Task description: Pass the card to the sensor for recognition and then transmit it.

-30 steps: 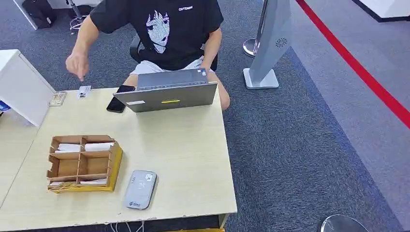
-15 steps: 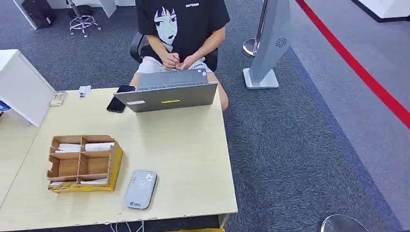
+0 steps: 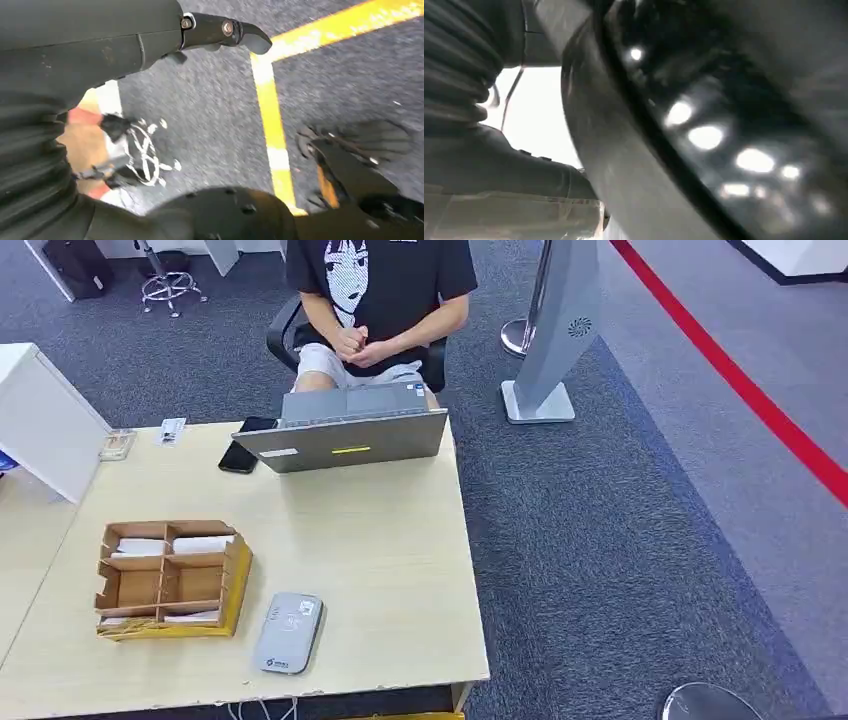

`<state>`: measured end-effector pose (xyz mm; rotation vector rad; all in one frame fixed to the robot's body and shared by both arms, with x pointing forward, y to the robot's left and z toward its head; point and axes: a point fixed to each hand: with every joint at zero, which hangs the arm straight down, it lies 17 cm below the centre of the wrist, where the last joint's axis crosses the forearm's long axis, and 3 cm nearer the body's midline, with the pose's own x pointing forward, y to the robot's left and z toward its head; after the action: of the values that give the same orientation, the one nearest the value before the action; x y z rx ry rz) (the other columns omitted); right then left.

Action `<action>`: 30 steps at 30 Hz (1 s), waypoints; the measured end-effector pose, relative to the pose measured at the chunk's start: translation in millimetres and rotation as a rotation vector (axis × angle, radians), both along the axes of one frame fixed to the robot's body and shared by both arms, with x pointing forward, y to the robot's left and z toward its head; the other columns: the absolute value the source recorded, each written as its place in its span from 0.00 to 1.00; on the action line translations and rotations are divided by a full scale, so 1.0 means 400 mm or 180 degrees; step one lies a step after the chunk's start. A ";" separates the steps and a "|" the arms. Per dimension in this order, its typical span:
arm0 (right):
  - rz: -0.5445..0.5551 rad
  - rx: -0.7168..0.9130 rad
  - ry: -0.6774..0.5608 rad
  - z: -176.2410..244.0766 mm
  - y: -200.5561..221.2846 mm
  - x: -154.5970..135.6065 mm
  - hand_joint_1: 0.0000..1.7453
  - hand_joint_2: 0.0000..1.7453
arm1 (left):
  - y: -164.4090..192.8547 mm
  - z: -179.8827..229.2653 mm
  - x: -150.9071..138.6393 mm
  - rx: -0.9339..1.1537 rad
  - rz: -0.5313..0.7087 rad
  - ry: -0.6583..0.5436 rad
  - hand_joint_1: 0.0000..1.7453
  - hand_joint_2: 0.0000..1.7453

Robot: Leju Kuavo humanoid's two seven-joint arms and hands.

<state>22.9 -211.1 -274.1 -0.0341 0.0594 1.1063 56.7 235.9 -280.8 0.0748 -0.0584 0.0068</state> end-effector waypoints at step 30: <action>-0.0130 0.0278 -0.0243 -0.005 0.040 0.014 0.00 1.00 | 0.022 0.002 0.027 0.0159 -0.0179 -0.0054 0.00 1.00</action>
<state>28.3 -194.9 -276.1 0.0030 -0.0565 1.0647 67.4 244.6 -280.1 0.1231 -0.0776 -0.0501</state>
